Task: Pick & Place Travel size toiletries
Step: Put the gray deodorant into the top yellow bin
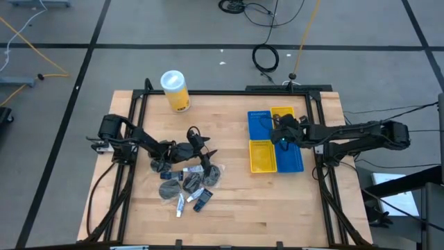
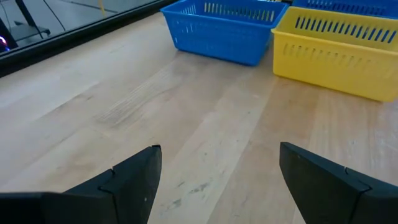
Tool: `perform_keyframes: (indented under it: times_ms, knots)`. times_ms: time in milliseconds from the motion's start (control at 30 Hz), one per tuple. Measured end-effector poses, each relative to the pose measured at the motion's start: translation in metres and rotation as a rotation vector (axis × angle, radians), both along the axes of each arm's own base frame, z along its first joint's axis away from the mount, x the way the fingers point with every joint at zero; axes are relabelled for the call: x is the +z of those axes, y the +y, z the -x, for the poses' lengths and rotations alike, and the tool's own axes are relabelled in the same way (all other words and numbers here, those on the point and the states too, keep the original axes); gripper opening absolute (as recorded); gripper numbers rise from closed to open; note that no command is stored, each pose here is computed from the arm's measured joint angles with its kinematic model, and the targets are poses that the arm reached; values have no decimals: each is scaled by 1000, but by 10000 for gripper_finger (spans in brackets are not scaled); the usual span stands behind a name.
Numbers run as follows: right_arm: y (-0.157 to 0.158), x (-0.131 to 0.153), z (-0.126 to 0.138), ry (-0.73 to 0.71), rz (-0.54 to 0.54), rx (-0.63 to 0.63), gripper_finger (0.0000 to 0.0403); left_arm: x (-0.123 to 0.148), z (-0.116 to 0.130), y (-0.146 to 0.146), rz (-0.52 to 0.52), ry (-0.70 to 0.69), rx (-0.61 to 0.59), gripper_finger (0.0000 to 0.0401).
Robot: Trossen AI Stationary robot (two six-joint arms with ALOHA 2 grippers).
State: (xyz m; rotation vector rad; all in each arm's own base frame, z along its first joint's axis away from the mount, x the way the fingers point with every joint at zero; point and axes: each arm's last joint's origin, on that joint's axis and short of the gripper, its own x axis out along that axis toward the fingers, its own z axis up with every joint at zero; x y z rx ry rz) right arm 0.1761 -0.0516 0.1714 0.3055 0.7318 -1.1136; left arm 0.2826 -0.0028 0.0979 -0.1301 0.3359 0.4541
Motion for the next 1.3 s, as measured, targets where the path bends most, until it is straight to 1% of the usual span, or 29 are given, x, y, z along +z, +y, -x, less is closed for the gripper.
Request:
perform_keyframes:
  times_ms: [67, 167, 300, 367, 467, 533, 600, 700, 767, 833, 1000, 1067, 1200, 1300]
  knots:
    - [0, 1, 0, 6, 4, 6, 162, 0, 0, 0, 0, 0, 0, 321]
    - [-1, 4, -1, 9, 31, 50, 177, 0, 0, 1, 20, -10, 10, 321]
    - [0, 18, -9, -61, 115, 153, 193, 0, 0, 5, 64, -25, 32, 321]
    - [3, 26, -17, -100, 168, 235, 195, 0, -1, 8, 98, -25, -10, 321]
    - [8, 32, -31, -209, 223, 396, 194, 8, -1, 11, 121, -56, -56, 321]
    - [13, 26, -39, -300, 244, 538, 192, 19, 0, 11, 99, -65, -77, 321]
    - [19, 16, -44, -401, 264, 675, 189, 32, 3, 9, 54, -53, -95, 321]
    - [26, 0, -47, -517, 294, 807, 185, 52, 15, 6, -4, 16, -89, 321]
    - [29, -13, -49, -535, 299, 835, 185, 67, 26, 5, -18, 104, -74, 321]
    - [32, -23, -52, -522, 302, 853, 185, 82, 39, 3, -5, 229, -50, 321]
    - [35, -38, -63, -481, 336, 896, 182, 117, 79, 1, 94, 558, 77, 321]
    - [36, -41, -65, -494, 338, 897, 181, 125, 95, 1, 160, 633, 152, 321]
    - [40, -43, -66, -499, 350, 918, 180, 123, 122, 2, 307, 751, 273, 321]
    - [42, -41, -67, -505, 365, 931, 180, 112, 134, 2, 367, 813, 333, 321]
